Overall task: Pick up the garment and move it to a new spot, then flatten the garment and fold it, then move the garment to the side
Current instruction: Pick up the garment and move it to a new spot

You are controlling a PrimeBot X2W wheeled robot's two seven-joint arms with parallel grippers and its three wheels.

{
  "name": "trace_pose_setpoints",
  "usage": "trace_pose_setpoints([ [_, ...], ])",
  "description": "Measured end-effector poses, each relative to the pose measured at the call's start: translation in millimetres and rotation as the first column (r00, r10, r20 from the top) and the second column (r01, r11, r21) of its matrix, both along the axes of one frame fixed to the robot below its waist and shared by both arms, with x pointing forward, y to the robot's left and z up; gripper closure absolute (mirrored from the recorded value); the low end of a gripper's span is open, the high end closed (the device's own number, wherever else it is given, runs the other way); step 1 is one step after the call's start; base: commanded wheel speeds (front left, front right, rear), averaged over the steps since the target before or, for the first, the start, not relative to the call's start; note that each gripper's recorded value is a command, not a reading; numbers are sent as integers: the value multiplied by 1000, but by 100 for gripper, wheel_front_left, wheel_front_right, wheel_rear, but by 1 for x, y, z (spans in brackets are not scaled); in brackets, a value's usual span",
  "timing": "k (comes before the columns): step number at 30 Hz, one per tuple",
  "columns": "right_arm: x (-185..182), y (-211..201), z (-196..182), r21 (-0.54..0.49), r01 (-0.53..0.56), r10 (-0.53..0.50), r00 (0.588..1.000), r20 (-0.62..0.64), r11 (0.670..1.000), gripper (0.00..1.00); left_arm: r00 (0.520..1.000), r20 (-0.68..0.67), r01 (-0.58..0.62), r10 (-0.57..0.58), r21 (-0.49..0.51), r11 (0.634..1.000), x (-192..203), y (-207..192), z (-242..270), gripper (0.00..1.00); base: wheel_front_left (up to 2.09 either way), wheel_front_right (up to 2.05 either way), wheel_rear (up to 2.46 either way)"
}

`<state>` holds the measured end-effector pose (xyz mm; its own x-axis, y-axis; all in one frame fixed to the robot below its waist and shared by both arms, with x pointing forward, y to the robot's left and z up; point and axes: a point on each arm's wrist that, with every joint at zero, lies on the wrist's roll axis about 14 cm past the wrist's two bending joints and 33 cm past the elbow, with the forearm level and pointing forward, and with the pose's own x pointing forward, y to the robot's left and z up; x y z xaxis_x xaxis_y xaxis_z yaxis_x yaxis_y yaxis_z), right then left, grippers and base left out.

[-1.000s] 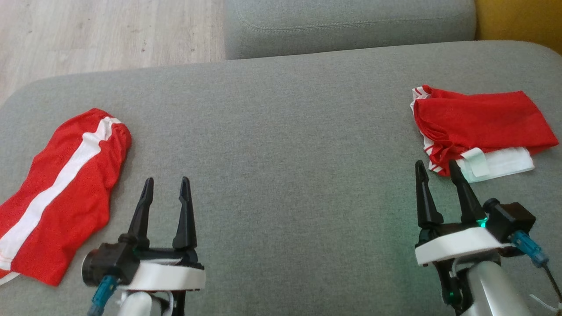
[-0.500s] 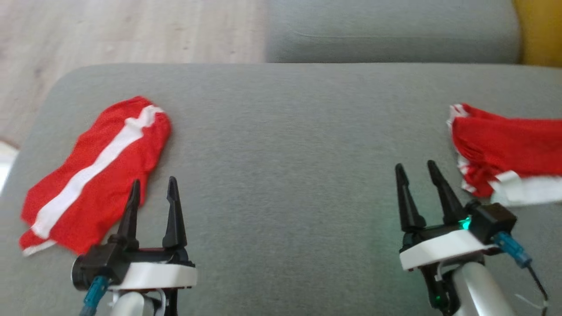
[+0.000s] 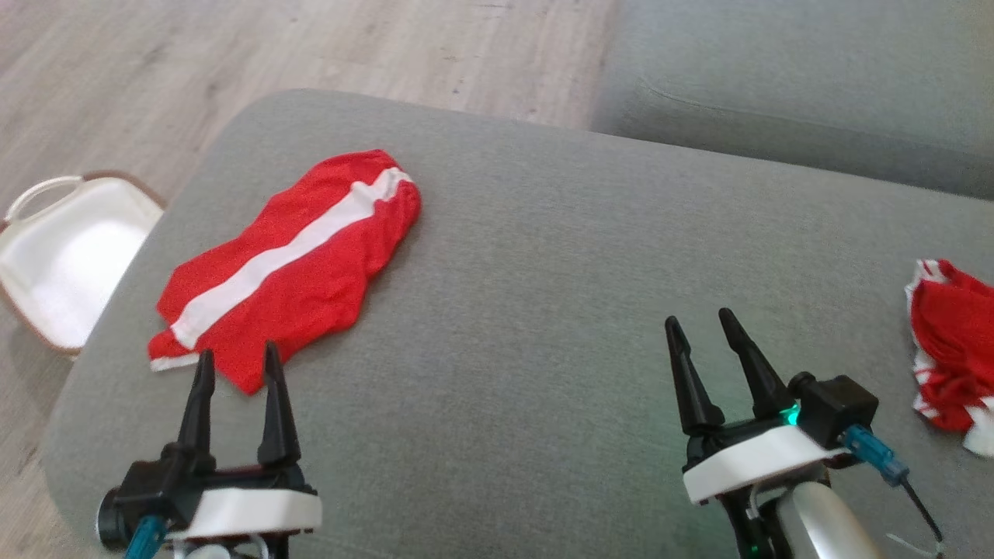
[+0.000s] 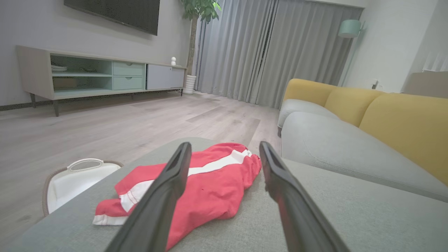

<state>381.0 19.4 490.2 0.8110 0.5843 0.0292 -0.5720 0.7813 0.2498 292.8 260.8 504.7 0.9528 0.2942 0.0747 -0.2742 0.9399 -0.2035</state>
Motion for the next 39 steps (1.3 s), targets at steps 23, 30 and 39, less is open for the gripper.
trace_pose_setpoints([
  [23,16,-16,-38,-50,42,-46,996,-76,998,0,974,-185,-107,130,129,986,20,77,-31,0,0,0,0],
  [30,47,-37,-47,-71,114,-118,991,-62,991,0,861,-496,-54,116,136,989,53,119,-78,0,0,0,0],
  [39,64,-54,-65,-96,161,-170,982,-85,982,0,634,-772,-15,39,38,999,55,120,-148,0,0,0,0],
])
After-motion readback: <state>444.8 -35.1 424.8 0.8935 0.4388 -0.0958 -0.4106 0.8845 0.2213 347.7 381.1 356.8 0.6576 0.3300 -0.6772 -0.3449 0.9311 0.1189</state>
